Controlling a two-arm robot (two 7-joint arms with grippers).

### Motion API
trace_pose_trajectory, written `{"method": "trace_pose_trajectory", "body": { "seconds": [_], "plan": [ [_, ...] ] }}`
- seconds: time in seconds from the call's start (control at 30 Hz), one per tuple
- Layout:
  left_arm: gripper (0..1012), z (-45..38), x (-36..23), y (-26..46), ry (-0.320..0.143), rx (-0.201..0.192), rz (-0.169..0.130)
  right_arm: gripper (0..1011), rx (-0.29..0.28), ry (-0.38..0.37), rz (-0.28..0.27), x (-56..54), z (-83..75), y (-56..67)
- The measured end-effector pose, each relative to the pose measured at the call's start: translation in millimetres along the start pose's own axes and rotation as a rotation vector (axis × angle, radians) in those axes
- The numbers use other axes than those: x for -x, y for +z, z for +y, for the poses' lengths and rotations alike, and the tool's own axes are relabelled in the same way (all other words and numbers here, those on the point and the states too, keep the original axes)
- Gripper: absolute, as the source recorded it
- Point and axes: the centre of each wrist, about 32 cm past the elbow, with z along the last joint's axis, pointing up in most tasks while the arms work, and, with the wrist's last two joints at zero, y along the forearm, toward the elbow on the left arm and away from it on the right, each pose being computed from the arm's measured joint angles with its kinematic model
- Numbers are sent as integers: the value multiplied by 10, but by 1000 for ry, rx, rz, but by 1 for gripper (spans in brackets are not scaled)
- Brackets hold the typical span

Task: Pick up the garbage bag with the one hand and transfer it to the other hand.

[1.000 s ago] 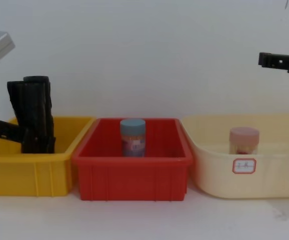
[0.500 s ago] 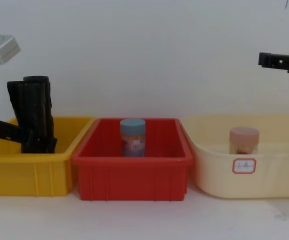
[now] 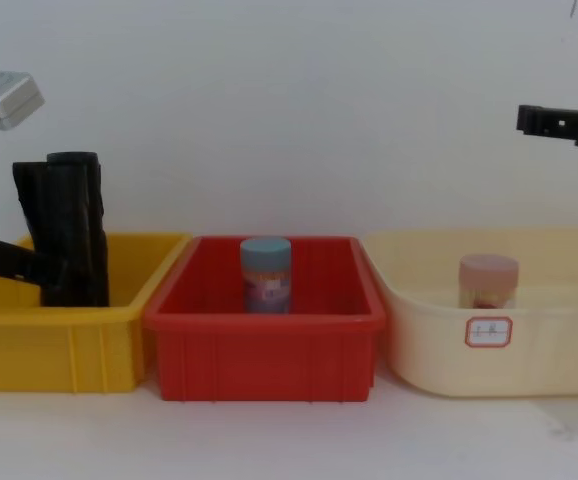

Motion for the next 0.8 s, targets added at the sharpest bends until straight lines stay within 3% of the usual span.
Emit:
{"method": "trace_pose_trajectory", "body": {
  "seconds": [0.47,0.8],
  "plan": [
    [402,-8,0,1,-1,-1,0,1000,0,0,0,0,0,0],
    [401,-11,0,3,-1,-2,0,1001,0,0,0,0,0,0]
  ]
}}
